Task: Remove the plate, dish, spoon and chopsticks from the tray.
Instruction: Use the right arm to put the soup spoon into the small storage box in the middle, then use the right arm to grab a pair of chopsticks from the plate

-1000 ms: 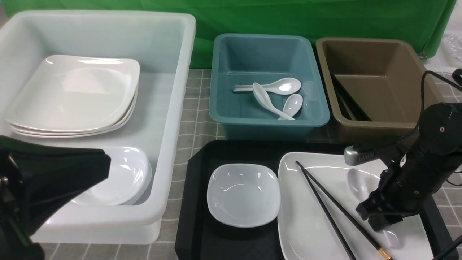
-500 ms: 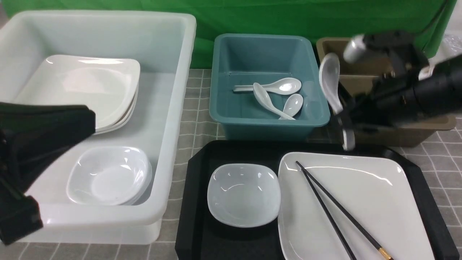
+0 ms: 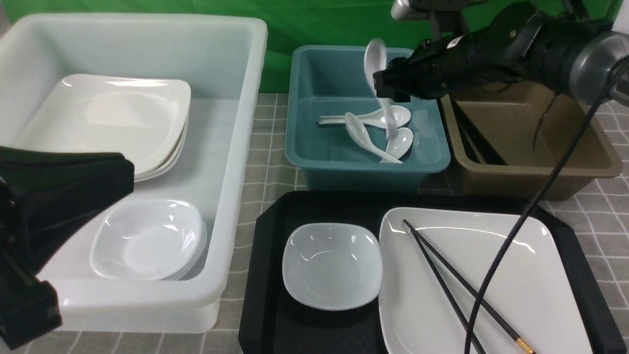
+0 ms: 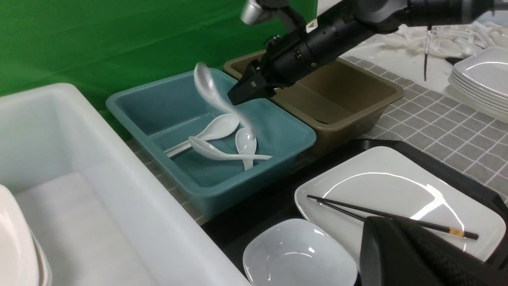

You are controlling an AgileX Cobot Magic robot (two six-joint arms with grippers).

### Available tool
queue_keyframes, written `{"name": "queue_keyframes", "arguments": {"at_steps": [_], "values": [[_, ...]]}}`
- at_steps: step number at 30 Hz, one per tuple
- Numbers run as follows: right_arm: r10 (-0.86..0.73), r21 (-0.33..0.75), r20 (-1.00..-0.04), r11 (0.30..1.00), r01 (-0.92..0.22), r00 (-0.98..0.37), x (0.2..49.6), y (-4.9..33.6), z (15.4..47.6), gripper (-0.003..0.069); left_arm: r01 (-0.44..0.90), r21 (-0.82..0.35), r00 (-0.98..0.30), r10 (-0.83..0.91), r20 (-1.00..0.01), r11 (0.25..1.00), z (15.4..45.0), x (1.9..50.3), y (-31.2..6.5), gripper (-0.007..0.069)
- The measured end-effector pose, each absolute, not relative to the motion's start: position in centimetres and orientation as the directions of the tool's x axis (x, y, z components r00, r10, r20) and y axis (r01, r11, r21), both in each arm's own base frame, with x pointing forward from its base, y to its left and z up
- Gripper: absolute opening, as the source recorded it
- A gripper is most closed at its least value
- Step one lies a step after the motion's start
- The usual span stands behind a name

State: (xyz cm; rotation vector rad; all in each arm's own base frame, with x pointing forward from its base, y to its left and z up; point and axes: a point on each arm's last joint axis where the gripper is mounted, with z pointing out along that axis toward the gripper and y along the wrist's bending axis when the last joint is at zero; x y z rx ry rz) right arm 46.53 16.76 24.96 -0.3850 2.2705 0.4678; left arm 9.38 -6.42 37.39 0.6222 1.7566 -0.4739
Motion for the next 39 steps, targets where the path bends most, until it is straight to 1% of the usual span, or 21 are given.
{"name": "queue_keyframes", "arguments": {"at_steps": [2, 3, 5, 8, 9, 10, 11, 12, 14, 15, 16, 17, 18, 21, 22, 23, 24, 27, 35, 37, 39], "values": [[-0.145, 0.214, -0.728, 0.881, -0.422, -0.670, 46.2, 16.8, 25.2, 0.0465, 0.630, 0.002, -0.204, 0.168, -0.965, 0.777, 37.4, 9.4, -6.4, 0.0003], [-0.156, 0.212, -0.721, 0.878, -0.429, -0.676, 46.0, 16.8, 25.3, 0.0466, 0.630, 0.003, -0.203, 0.168, -0.965, 0.777, 37.4, 9.4, -6.4, 0.0003], [-0.235, 0.198, -0.669, 0.858, -0.475, -0.705, 44.4, 16.5, 26.9, 0.0435, 0.630, 0.005, -0.202, 0.170, -0.965, 0.776, 37.4, 9.4, -6.4, 0.0003], [-0.310, 0.190, -0.595, 0.842, -0.504, -0.742, 42.7, 16.2, 28.2, 0.0386, 0.630, 0.005, -0.202, 0.170, -0.965, 0.776, 37.4, 9.4, -6.4, 0.0003], [-0.372, 0.177, -0.514, 0.836, -0.520, -0.773, 40.5, 15.8, 29.3, 0.0334, 0.630, 0.006, -0.202, 0.171, -0.964, 0.777, 37.4, 9.4, -6.4, 0.0003], [-0.398, 0.163, -0.473, 0.837, -0.522, -0.786, 39.0, 15.6, 29.8, 0.0307, 0.630, 0.006, -0.202, 0.171, -0.964, 0.777, 37.4, 9.4, -6.4, 0.0003], [-0.434, 0.148, -0.411, 0.836, -0.528, -0.802, 37.4, 15.4, 30.1, 0.0289, 0.630, 0.007, -0.201, 0.171, -0.964, 0.777, 37.4, 9.4, -6.4, 0.0003], [-0.454, 0.126, -0.370, 0.840, -0.528, -0.810, 35.7, 15.3, 30.0, 0.0281, 0.630, 0.008, -0.201, 0.173, -0.964, 0.777, 37.4, 9.4, -6.4, 0.0003], [-0.488, 0.074, -0.246, 0.852, -0.518, -0.837, 32.1, 14.7, 28.9, 0.0290, 0.630, 0.010, -0.201, 0.175, -0.964, 0.776, 37.4, 9.4, -6.4, 0.0003], [-0.486, 0.077, -0.237, 0.854, -0.515, -0.841, 31.7, 14.7, 28.8, 0.0290, 0.630, 0.009, -0.201, 0.175, -0.964, 0.776, 37.4, 9.4, -6.4, 0.0003], [-0.483, 0.059, -0.175, 0.865, -0.499, -0.858, 29.5, 14.2, 27.6, 0.0322, 0.629, 0.014, -0.199, 0.179, -0.963, 0.777, 37.3, 9.4, -6.4, 0.0003], [-0.477, 0.051, -0.145, 0.871, -0.488, -0.867, 28.4, 13.8, 27.0, 0.0340, 0.629, 0.017, -0.198, 0.182, -0.963, 0.777, 37.3, 9.4, -6.4, 0.0003], [-0.464, 0.046, -0.113, 0.881, -0.471, -0.879, 26.9, 13.3, 25.9, 0.0393, 0.628, 0.021, -0.197, 0.185, -0.963, 0.778, 37.3, 9.4, -6.4, 0.0003], [-0.426, 0.032, -0.104, 0.902, -0.431, -0.899, 24.9, 12.1, 23.5, 0.0521, 0.627, 0.024, -0.196, 0.187, -0.962, 0.778, 37.3, 9.4, -6.4, 0.0003], [-0.422, 0.031, -0.105, 0.904, -0.427, -0.901, 24.8, 12.1, 23.4, 0.0531, 0.627, 0.024, -0.196, 0.187, -0.962, 0.778, 37.3, 9.4, -6.4, 0.0003], [-0.415, 0.030, -0.112, 0.907, -0.421, -0.903, 24.6, 12.0, 23.0, 0.0574, 0.627, 0.024, -0.196, 0.187, -0.962, 0.778, 37.3, 9.4, -6.4, 0.0003], [-0.397, 0.032, -0.132, 0.914, -0.404, -0.908, 24.4, 11.8, 21.8, 0.0622, 0.627, 0.024, -0.196, 0.187, -0.962, 0.778, 37.3, 9.4, -6.4, 0.0003], [-0.382, 0.036, -0.145, 0.920, -0.390, -0.913, 24.5, 11.9, 20.4, 0.0665, 0.627, 0.024, -0.196, 0.187, -0.962, 0.778, 37.3, 9.4, -6.4, 0.0003], [-0.369, 0.034, -0.111, 0.926, -0.375, -0.923, 25.7, 12.5, 17.2, 0.0670, 0.627, 0.032, -0.196, 0.197, -0.961, 0.779, 37.3, 9.4, -6.3, 0.0003], [-0.377, 0.032, -0.098, 0.924, -0.382, -0.921, 25.8, 12.5, 16.7, 0.0640, 0.626, 0.040, -0.193, 0.204, -0.960, 0.779, 37.3, 9.4, -6.3, 0.0003], [-0.391, 0.027, -0.089, 0.918, -0.395, -0.916, 25.9, 12.5, 16.5, 0.0589, 0.625, 0.043, -0.192, 0.207, -0.959, 0.779, 37.2, 9.4, -6.3, 0.0003]]}}
